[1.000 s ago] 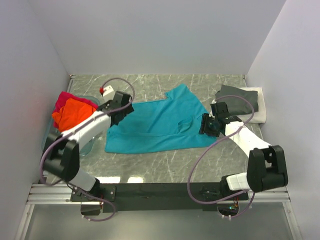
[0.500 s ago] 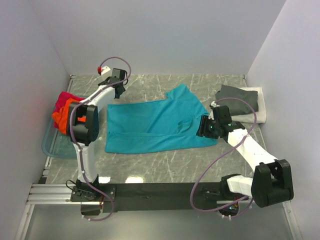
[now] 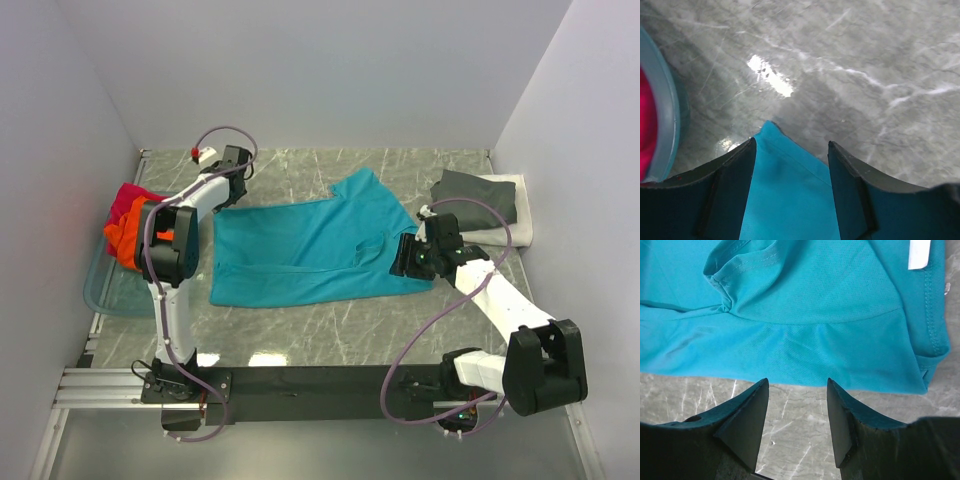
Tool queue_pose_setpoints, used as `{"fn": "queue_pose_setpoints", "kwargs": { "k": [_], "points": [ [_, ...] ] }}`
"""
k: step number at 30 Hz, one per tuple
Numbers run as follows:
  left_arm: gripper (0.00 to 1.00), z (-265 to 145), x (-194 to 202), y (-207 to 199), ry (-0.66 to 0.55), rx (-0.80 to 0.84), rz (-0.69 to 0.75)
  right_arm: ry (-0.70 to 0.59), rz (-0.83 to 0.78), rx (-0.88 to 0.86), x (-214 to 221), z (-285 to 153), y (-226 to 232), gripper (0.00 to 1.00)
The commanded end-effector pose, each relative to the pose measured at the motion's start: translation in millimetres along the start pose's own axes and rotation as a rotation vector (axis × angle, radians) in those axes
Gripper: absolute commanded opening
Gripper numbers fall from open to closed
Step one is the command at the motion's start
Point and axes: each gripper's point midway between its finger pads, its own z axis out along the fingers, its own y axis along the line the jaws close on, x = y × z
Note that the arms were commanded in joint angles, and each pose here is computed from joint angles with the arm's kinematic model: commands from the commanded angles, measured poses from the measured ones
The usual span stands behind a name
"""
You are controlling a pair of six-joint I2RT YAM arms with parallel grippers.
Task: Fold and stack the t-shirts
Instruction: Fold the tshirt
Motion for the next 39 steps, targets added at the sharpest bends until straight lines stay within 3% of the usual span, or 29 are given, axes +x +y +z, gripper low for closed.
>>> {"fn": "queue_pose_setpoints", "kwargs": {
  "k": [1,10,13,18,24,34,39],
  "points": [
    [0.65,14,12,18,0.023,-0.065,-0.027,-0.050,-0.022,-0.042,-10,-5,10,0.57],
    [0.57,26,17,23,0.039,-0.073,-0.030,-0.058,-0.026,-0.039,-12,-8,10,0.57],
    [0.50,31,18,23,0.047,-0.073,-0.028,-0.060,-0.027,-0.034,-15,-9,10,0.57],
    [0.27,32,18,24,0.044,-0.066,-0.019,-0.083,-0.033,-0.035,-33,-12,16,0.57],
    [0.12,29,19,22,0.056,-0.040,0.004,-0.146,-0.064,-0.040,-94,-11,35,0.57],
    [0.09,25,25,20,0.078,0.005,0.030,-0.213,-0.125,0.040,-239,61,54,0.57],
    [0.08,24,31,17,0.098,0.036,0.037,-0.252,-0.145,0.025,-291,101,62,0.57]
  ]
}}
